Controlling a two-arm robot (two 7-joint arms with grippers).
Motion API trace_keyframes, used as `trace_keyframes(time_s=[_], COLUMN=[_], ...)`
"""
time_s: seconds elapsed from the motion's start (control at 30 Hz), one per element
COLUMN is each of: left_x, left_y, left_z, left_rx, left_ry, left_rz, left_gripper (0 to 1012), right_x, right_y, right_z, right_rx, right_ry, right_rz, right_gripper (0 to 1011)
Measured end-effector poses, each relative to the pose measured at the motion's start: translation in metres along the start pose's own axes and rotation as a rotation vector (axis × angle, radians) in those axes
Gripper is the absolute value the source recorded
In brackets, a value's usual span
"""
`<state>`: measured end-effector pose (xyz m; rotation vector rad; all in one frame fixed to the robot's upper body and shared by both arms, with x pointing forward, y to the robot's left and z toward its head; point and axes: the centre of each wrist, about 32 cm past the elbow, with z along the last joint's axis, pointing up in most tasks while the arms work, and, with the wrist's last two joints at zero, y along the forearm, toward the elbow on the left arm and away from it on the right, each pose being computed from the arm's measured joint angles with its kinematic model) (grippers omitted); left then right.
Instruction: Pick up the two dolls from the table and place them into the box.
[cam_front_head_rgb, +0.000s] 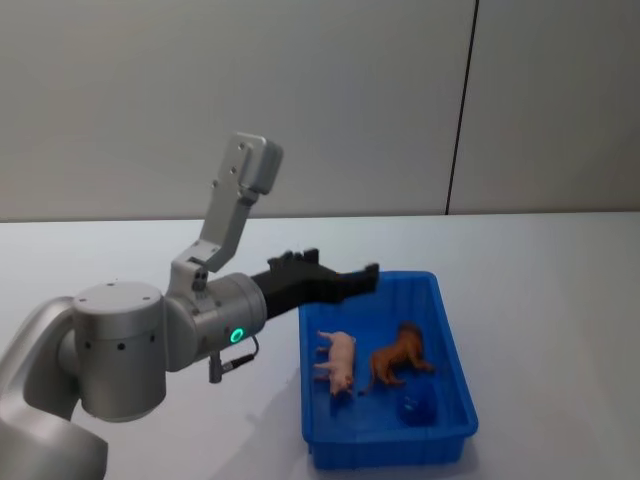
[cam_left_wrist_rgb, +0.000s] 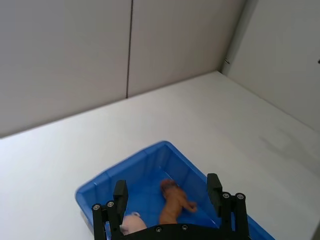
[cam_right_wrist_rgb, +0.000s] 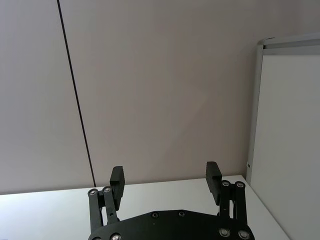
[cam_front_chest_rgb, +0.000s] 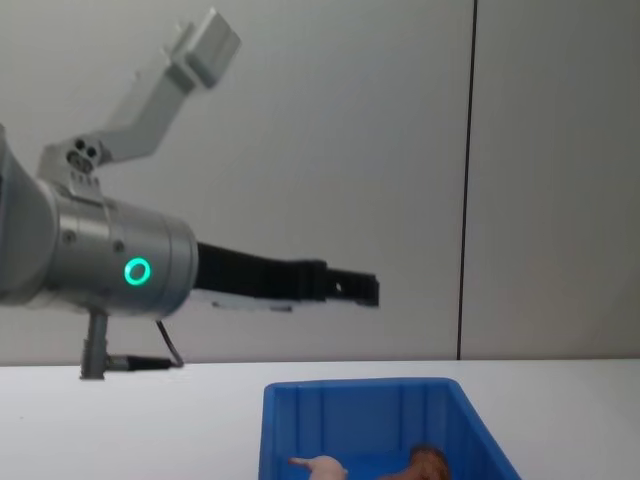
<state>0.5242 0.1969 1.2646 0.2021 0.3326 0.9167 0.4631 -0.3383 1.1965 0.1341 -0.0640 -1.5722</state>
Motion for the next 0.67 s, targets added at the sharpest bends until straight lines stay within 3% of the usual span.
trace_keyframes(time_s=[0.27, 0.3, 0.67], left_x=[-0.005, -0.005, -0.0114], left_y=[0.0151, 0.0151, 0.0343], left_z=[0.0058, 0.0058, 0.0139], left_rx=[-0.117, -0.117, -0.295], left_ry=[-0.047, -0.047, -0.118], left_rz=[0.087, 0.087, 0.221], left_gripper=[1001, 1001, 1001], right_x=[0.0, 0.0, 0.0], right_y=[0.0, 0.0, 0.0], right_z=[0.0, 0.0, 0.0], right_rx=[0.0, 0.0, 0.0], right_ry=[0.0, 0.0, 0.0], right_rz=[0.0, 0.0, 0.0], right_gripper=[1001, 1001, 1001])
